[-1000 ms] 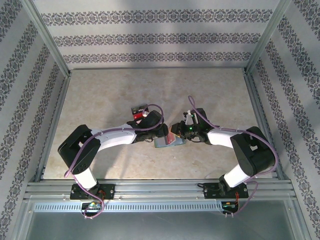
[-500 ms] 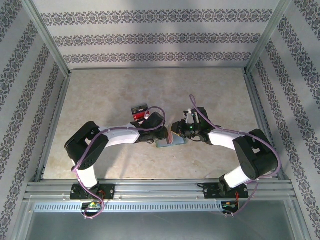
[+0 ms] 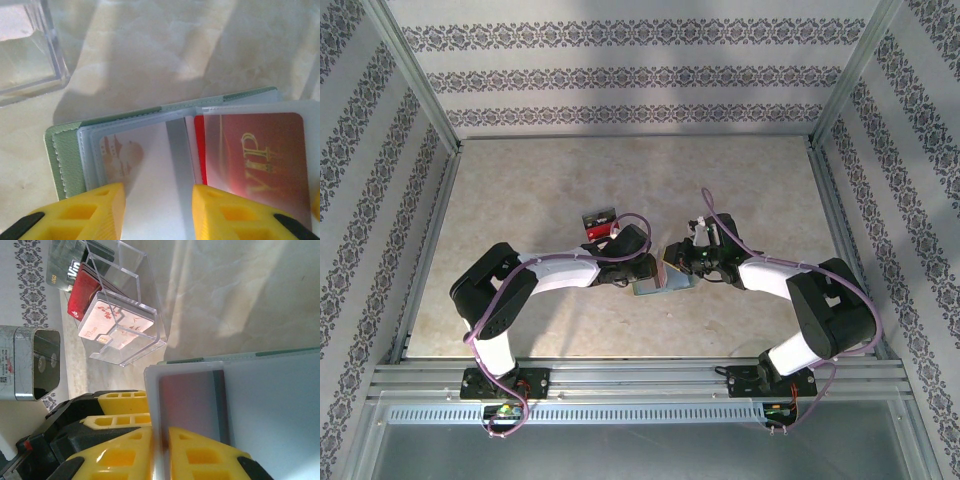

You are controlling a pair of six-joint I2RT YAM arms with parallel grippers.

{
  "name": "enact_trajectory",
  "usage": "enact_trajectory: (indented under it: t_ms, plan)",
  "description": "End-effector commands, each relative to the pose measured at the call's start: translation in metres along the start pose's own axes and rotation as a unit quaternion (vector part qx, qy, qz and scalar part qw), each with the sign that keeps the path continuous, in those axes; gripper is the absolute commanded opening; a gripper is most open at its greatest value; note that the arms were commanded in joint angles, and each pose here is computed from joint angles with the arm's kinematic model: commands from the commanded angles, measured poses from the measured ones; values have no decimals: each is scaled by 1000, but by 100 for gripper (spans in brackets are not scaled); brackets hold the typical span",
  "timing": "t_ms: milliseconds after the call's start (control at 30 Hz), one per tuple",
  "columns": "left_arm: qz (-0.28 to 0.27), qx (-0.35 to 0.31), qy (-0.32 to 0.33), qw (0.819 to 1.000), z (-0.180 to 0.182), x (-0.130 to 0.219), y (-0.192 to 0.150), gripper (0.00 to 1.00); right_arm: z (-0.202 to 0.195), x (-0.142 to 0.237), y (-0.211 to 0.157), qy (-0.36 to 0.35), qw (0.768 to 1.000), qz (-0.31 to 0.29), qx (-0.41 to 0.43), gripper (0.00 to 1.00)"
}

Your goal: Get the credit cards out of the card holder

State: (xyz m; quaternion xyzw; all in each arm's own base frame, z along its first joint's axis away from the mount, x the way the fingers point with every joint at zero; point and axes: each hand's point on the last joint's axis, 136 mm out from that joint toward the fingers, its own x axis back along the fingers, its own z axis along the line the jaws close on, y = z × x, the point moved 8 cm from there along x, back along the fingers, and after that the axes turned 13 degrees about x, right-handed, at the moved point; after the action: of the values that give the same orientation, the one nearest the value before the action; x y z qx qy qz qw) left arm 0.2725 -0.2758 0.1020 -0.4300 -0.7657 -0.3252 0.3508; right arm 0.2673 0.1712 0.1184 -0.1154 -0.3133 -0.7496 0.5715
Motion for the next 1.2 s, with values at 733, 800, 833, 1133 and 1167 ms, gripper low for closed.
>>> enact_trajectory:
  t_ms: [733, 800, 833, 1133, 1167]
  plan:
    - [-29, 20, 19, 999, 14, 18, 10, 40, -11, -16, -5, -29, 999, 12, 9, 22]
    - [-39, 25, 14, 999, 14, 23, 11, 40, -12, -16, -6, -30, 999, 13, 8, 21]
    - [-45, 26, 9, 999, 13, 26, 12, 40, -12, -16, -6, -29, 999, 14, 8, 21]
    - [-63, 15, -31, 997, -7, 40, 20, 59, -11, -17, -5, -27, 999, 14, 8, 20]
    - [-59, 9, -37, 998, -10, 39, 21, 59, -11, -17, -4, -27, 1000, 14, 8, 20]
